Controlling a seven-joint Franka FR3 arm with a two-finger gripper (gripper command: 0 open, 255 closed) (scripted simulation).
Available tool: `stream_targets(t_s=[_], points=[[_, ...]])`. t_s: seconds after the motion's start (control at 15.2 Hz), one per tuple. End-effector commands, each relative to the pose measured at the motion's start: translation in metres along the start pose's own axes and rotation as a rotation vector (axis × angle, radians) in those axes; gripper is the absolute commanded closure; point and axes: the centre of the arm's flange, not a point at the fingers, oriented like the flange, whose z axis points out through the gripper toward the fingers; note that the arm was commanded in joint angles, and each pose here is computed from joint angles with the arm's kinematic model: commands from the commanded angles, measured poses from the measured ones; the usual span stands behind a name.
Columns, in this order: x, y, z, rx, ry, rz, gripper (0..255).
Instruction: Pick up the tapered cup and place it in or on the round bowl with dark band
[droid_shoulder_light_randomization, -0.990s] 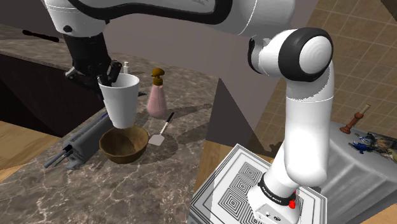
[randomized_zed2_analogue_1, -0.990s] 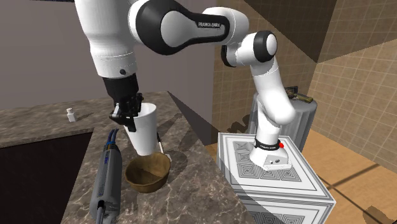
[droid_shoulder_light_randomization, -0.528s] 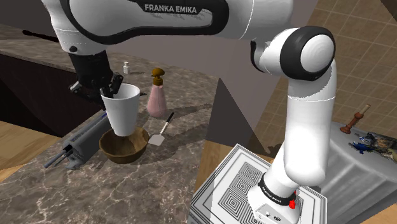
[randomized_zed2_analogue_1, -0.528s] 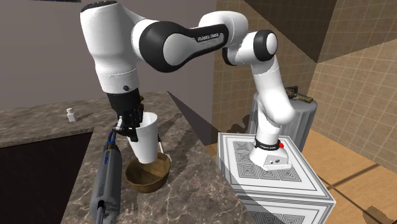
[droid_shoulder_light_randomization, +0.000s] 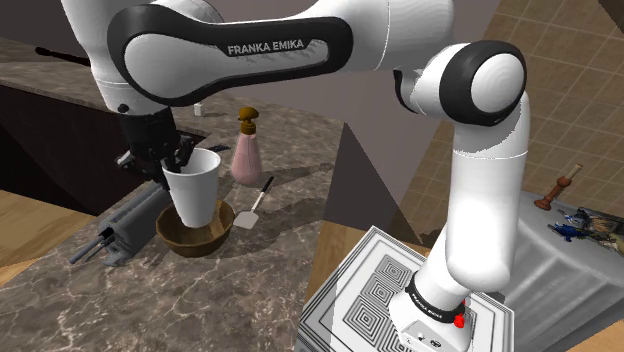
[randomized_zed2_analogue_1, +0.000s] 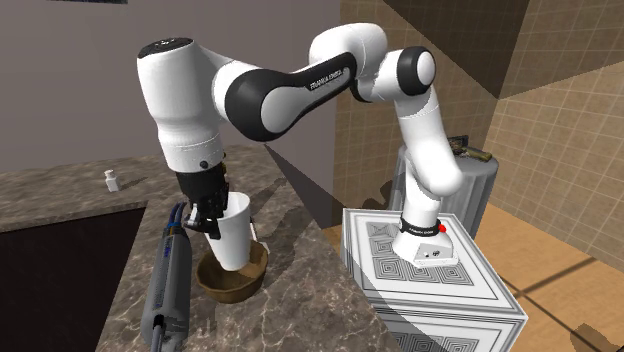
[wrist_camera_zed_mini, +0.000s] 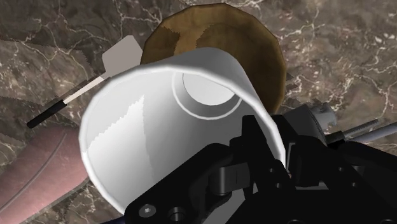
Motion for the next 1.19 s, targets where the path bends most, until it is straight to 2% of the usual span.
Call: stream_targets(t_s=[0.0, 0.46, 0.53, 0.86, 1.12], points=[[0.000, -0.002, 0.007, 0.001, 0.001, 0.000, 255], [0.000, -0.002, 0.007, 0.001, 0.001, 0.000, 255], [0.000, -0.002, 0.007, 0.001, 0.001, 0.000, 0], [0.000, -0.002, 0.007, 0.001, 0.001, 0.000, 0], [0.000, -0.002, -0.043, 0.001, 0.001, 0.000, 0]])
